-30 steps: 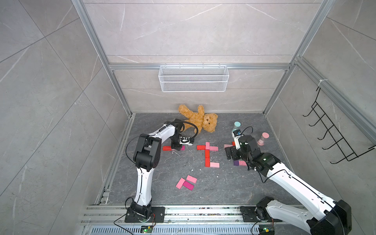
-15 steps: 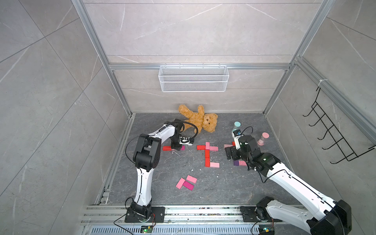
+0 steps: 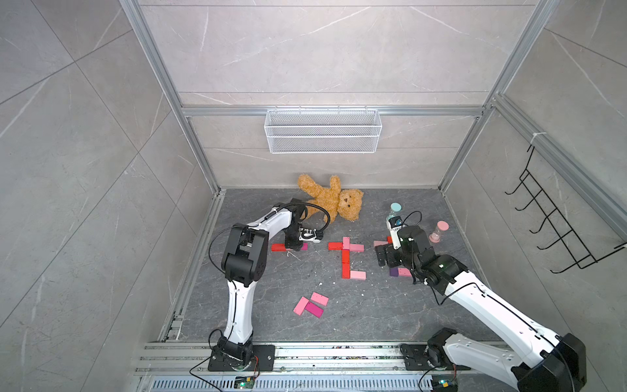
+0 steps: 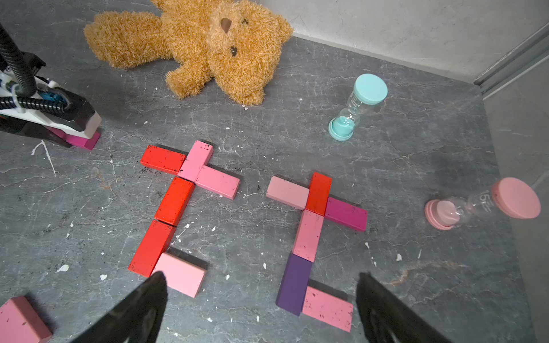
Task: Assemble the letter t with building blocks
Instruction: Assemble the building block at the center of the board.
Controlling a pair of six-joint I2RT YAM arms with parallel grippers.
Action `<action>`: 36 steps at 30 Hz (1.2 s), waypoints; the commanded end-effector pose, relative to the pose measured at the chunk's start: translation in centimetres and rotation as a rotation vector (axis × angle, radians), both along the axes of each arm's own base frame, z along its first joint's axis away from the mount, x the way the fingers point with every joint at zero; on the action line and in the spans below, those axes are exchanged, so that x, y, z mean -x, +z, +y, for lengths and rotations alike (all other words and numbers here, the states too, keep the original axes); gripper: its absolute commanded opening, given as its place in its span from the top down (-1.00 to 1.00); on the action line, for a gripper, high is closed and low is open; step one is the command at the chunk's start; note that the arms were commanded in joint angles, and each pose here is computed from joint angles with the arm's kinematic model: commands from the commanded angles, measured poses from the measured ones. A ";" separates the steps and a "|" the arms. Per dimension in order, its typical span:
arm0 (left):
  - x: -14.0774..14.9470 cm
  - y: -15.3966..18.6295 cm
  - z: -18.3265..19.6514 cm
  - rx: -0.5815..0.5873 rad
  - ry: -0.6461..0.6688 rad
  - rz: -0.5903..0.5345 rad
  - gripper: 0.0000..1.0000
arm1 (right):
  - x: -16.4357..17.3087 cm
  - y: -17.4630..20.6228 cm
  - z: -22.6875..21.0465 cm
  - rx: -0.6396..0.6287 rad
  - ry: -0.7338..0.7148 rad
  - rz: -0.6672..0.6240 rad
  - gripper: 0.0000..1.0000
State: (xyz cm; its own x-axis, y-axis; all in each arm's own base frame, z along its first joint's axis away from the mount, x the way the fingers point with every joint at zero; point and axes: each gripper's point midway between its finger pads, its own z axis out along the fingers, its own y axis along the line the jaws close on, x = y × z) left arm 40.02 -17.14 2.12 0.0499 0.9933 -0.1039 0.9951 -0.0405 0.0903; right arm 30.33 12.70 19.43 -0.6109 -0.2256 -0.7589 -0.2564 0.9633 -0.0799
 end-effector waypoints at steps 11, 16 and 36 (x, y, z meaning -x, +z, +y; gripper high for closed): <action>1.1 0.9 -0.2 0.036 -0.008 0.024 0.17 | 0.4 0.0 -0.3 -0.015 -0.013 0.003 -1.00; 1.2 0.8 -0.4 0.044 -0.002 0.032 -0.02 | 0.5 0.0 -0.4 -0.015 -0.014 0.001 -1.00; -0.5 4.2 -2.2 0.153 0.083 -0.038 -0.98 | 0.6 0.3 -0.4 -0.023 -0.014 -0.006 -1.00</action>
State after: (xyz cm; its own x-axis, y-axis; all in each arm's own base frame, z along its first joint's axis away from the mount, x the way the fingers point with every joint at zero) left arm 39.72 -18.36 2.55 -0.0046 0.9829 -0.1839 0.9971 0.0184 0.0735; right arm 30.21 12.63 19.91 -0.6012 -0.2161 -0.7694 -0.2532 0.9646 -0.0730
